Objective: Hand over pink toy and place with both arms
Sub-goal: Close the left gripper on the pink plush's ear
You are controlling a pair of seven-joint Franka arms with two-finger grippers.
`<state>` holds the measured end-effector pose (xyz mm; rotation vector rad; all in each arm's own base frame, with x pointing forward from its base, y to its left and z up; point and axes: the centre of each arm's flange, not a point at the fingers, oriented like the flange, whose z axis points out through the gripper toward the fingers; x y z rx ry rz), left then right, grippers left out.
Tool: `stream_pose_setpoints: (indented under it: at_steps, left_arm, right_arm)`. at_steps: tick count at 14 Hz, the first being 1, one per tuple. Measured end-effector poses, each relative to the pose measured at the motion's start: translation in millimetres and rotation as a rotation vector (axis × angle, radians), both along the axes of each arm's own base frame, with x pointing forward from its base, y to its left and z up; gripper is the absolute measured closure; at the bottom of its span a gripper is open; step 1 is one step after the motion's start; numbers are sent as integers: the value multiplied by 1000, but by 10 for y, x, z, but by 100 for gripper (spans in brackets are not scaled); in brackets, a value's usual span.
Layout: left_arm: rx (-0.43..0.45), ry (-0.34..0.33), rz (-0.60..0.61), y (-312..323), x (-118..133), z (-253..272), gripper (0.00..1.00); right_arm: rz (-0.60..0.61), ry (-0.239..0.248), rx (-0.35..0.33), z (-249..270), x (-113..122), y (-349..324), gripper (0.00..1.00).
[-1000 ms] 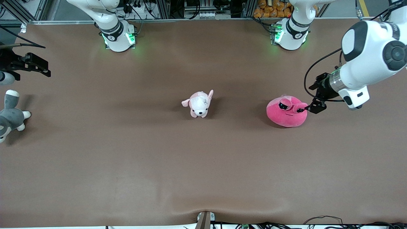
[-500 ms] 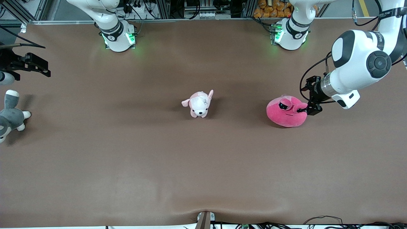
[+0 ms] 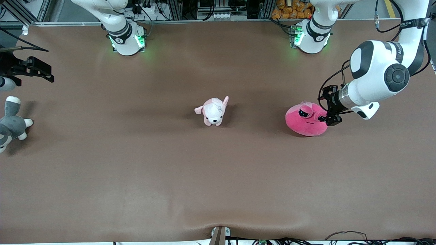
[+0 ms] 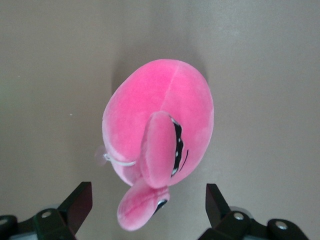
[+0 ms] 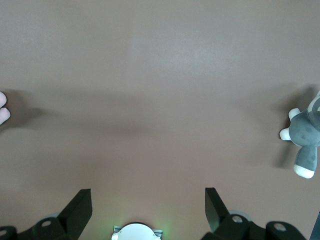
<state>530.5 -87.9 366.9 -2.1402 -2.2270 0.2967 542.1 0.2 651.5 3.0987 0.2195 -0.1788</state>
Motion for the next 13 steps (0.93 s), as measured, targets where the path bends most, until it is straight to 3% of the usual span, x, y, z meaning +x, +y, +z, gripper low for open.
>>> stream_pose_setpoints:
  at_steps: [13]
  left_arm:
    - [-7,24,35,151,-7,-479,0]
  right_arm:
    - [-3,0,0,0,0,-18,0]
